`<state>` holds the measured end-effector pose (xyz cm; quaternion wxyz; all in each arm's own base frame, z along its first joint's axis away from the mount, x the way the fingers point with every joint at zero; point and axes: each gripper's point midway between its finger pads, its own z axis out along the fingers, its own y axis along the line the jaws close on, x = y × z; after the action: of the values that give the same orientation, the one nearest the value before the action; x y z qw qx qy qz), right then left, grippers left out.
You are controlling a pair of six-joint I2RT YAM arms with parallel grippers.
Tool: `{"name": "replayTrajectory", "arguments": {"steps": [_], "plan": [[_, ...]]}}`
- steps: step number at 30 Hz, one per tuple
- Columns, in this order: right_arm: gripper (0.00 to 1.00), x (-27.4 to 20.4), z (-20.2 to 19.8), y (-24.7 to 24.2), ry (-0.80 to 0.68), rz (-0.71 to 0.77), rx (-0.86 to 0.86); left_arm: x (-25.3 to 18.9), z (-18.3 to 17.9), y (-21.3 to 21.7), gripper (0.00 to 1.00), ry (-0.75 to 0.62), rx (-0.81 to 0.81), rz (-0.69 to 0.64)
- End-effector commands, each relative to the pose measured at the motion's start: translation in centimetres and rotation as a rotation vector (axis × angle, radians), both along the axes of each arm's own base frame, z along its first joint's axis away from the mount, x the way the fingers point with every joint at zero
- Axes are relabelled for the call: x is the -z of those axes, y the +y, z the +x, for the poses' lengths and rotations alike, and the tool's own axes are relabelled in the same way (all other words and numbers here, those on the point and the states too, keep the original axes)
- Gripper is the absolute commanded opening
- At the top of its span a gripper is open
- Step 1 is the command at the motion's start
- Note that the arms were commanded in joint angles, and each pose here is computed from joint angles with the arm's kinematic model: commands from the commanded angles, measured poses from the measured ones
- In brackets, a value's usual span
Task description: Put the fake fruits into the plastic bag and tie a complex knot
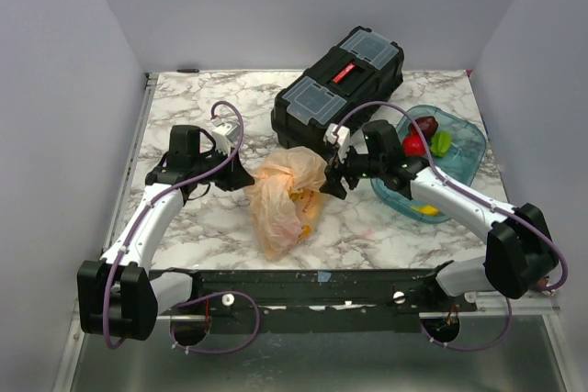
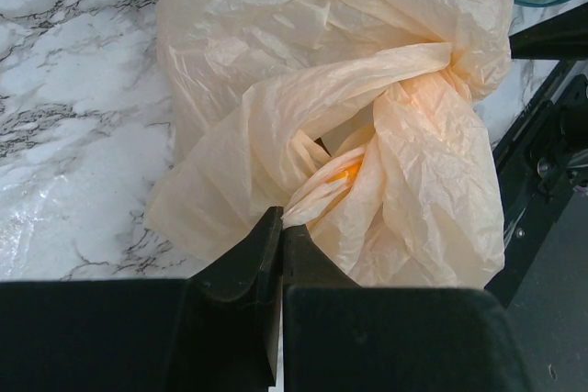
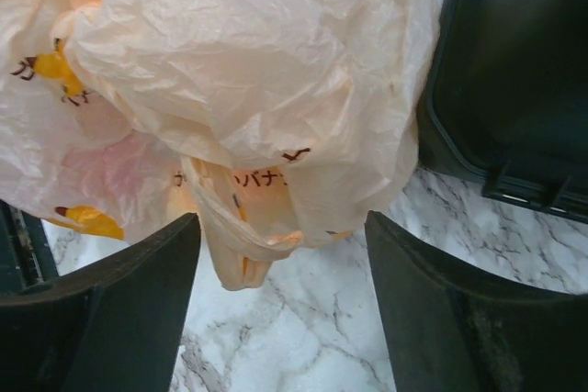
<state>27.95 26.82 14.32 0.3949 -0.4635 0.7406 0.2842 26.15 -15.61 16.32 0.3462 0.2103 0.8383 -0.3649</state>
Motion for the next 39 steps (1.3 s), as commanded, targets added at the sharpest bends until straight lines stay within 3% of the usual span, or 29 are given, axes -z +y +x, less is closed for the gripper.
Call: {"name": "replayTrajectory", "arguments": {"steps": [1,6,9,16,19,24,29,35,39], "plan": [[0.7,-0.4,-1.8,1.6,0.003,0.035,-0.13,-0.8,0.3,-0.4,0.0,-0.029,0.026,-0.021],[0.51,-0.5,-4.0,1.5,0.014,0.036,-0.186,-0.9,0.2,-0.4,0.0,-0.032,0.027,-0.02],[0.5,0.0,-4.9,1.5,0.037,0.024,-0.21,-1.0,0.1,-0.4,0.0,-0.036,0.03,-0.019],[0.52,2.3,-3.8,2.7,0.06,-0.024,-0.213,-1.0,0.1,-0.4,0.0,-0.037,0.032,-0.017],[0.61,2.2,-3.8,2.3,0.055,-0.051,-0.203,-1.2,0.1,-0.4,0.0,-0.042,0.032,-0.015],[0.58,0.3,-5.3,0.3,0.052,-0.089,-0.179,-1.5,-0.1,-0.4,0.0,-0.052,0.034,-0.017],[0.59,0.8,-7.7,-1.3,0.143,-0.133,-0.195,-1.3,-0.2,-0.5,0.0,-0.048,0.039,-0.021],[0.68,2.0,-9.5,0.1,0.349,-0.091,-0.253,-1.3,0.0,-0.6,0.0,-0.049,0.041,-0.026],[0.78,2.5,-8.1,0.8,0.347,-0.069,-0.23,-1.4,0.2,-0.6,0.0,-0.056,0.042,-0.027]]}}
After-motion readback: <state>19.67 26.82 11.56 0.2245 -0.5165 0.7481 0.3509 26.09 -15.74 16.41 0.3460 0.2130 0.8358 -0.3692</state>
